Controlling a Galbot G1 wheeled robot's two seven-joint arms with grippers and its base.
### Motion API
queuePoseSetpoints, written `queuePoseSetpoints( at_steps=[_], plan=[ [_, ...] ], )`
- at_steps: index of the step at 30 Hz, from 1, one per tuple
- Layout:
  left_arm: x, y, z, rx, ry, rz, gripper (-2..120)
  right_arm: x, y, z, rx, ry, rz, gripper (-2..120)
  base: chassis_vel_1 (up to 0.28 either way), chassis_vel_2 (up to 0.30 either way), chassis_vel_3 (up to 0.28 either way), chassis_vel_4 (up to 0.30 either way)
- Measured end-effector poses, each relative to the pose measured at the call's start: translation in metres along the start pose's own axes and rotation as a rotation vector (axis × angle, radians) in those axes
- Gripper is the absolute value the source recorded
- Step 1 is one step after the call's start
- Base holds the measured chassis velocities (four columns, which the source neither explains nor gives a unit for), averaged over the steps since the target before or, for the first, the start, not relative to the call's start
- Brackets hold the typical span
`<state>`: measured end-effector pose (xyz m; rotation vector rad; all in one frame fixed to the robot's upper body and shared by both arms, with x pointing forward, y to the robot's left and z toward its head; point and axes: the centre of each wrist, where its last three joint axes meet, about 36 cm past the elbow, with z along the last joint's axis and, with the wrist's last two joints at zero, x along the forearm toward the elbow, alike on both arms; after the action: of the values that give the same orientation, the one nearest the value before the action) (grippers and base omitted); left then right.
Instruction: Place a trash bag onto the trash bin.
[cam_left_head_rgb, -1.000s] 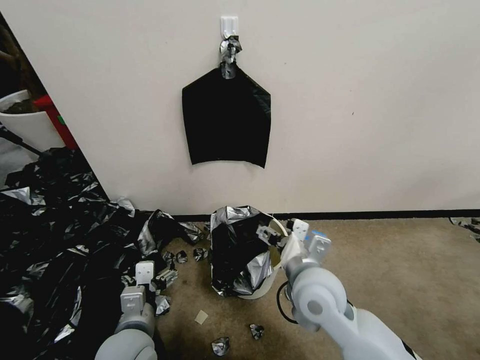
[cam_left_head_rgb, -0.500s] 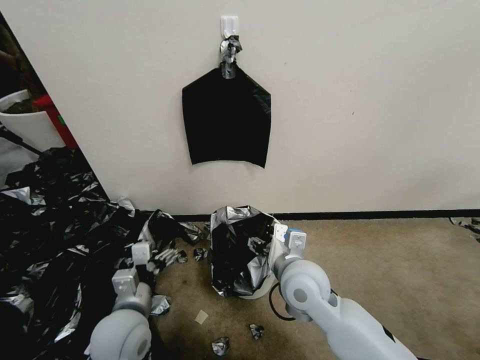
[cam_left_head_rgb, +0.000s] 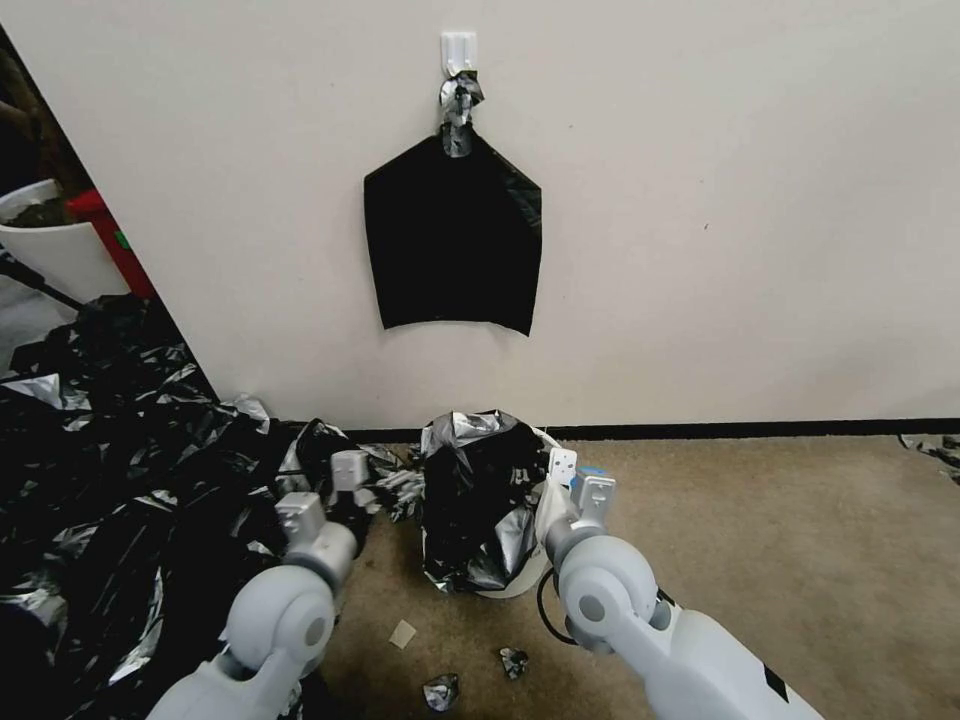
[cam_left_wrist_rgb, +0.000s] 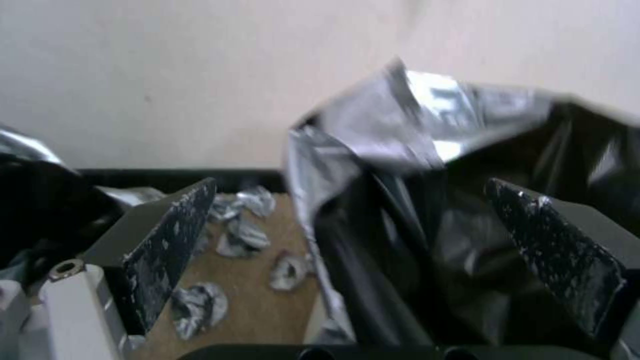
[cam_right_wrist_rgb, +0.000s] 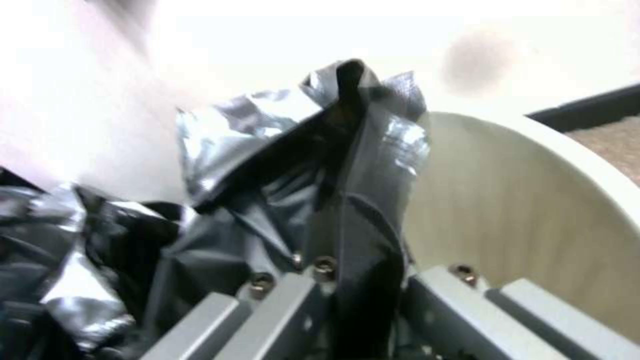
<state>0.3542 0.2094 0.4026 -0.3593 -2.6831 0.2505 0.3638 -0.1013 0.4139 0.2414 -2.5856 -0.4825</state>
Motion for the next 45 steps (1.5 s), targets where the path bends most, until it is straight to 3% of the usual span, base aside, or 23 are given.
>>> queuePoseSetpoints(
  at_steps=[3, 6, 10, 17, 23, 27, 28, 34, 38, 45],
  plan=[
    [-0.007, -0.007, 0.004, -0.035, 0.015, 0.009, 100, 0.003, 0.001, 0.002, -0.015, -0.021, -0.025, 0, 0.000, 0.000, 0.000, 0.000],
    [-0.022, -0.023, 0.018, -0.124, 0.043, 0.010, 100, 0.006, 0.003, 0.005, -0.030, -0.038, -0.056, 0, 0.000, 0.000, 0.000, 0.000],
    [-0.030, -0.030, 0.025, -0.140, 0.075, -0.010, 100, 0.007, 0.007, 0.008, -0.030, -0.041, -0.061, 0, 0.000, 0.000, 0.000, 0.000],
    [-0.053, -0.044, 0.043, -0.152, 0.143, -0.063, 79, 0.011, 0.010, 0.010, -0.034, -0.043, -0.068, 0, 0.000, 0.000, 0.000, 0.000],
    [-0.060, -0.046, 0.046, -0.172, 0.162, -0.092, 66, 0.016, 0.010, 0.007, -0.030, -0.049, -0.073, 0, 0.000, 0.000, 0.000, 0.000],
    [-0.062, -0.046, 0.047, -0.196, 0.206, -0.120, 46, 0.018, 0.009, 0.006, -0.007, -0.065, -0.068, 0, 0.000, 0.000, 0.000, 0.000],
    [-0.062, -0.046, 0.047, -0.196, 0.206, -0.120, 46, 0.018, 0.009, 0.006, -0.007, -0.065, -0.068, 0, 0.000, 0.000, 0.000, 0.000],
    [-0.053, -0.037, 0.041, -0.244, 0.248, -0.161, 23, 0.003, -0.003, 0.018, 0.095, -0.129, -0.014, 0, 0.000, 0.000, 0.000, 0.000],
    [-0.043, -0.022, 0.035, -0.260, 0.250, -0.133, 13, -0.002, -0.013, 0.022, 0.154, -0.173, -0.005, 0, 0.000, 0.000, 0.000, 0.000],
    [-0.016, 0.010, 0.008, -0.332, 0.203, -0.057, 7, -0.016, -0.035, 0.009, 0.236, -0.297, -0.004, 0, 0.000, 0.000, 0.000, 0.000]
  ],
)
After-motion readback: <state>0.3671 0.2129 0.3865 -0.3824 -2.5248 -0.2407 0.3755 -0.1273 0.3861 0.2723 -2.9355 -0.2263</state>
